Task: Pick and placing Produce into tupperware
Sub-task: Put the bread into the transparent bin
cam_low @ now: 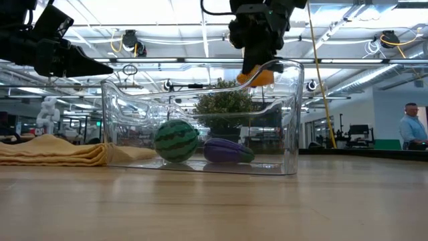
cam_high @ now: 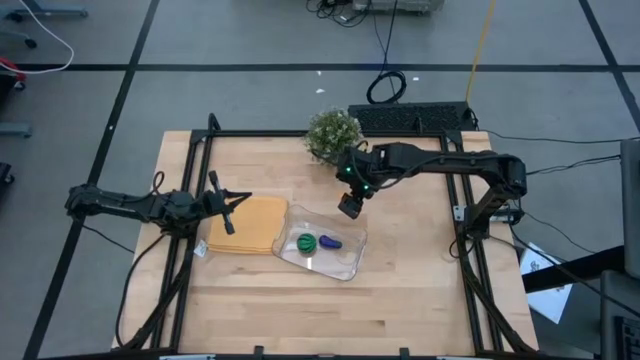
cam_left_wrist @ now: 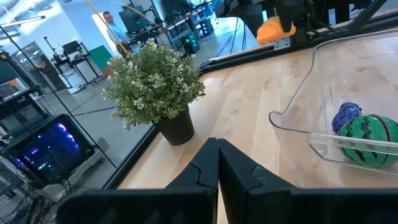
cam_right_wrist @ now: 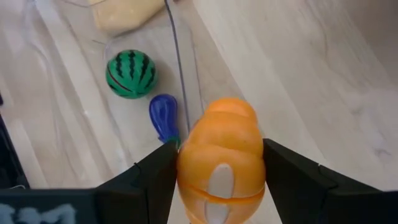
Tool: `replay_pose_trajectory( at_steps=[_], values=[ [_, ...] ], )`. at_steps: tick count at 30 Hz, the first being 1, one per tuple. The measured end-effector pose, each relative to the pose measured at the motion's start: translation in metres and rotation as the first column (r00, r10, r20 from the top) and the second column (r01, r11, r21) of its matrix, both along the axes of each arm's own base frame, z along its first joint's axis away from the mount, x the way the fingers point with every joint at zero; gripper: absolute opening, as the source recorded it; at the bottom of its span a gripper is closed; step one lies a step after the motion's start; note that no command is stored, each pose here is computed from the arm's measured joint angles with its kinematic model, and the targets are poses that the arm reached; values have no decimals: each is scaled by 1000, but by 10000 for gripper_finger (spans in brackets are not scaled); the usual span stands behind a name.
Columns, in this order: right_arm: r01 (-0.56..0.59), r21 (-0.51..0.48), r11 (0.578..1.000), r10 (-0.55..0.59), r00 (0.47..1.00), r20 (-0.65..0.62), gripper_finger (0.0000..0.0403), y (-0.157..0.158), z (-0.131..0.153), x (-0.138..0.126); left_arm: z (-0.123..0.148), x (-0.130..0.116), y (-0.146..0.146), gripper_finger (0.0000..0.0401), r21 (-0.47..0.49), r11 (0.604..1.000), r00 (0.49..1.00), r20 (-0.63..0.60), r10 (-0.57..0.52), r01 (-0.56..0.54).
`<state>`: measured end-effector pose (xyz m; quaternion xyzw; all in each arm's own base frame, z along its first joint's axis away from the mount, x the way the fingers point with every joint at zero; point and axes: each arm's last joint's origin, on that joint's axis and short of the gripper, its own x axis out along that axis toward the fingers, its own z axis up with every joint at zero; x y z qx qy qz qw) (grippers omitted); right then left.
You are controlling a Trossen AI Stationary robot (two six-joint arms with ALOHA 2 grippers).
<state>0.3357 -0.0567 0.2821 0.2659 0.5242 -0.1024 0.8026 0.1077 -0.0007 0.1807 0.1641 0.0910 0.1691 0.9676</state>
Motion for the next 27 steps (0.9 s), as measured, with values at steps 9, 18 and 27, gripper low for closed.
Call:
replay_pose_trajectory(
  at_steps=[9, 18, 27],
  values=[
    [-180, -121, 976, 188, 980, 58, 208, 24, 25, 7, 0, 0, 0, 3, 0, 1000, 1000, 0, 0, 0],
    [-269, -189, 944, 282, 958, 45, 208, 42, 25, 8, 0, 0, 0, 3, 0, 1000, 1000, 1, 0, 0],
    [-276, -203, 939, 294, 954, 61, 208, 42, 26, 10, 0, 0, 0, 3, 0, 1000, 1000, 0, 1, -1]
  ],
)
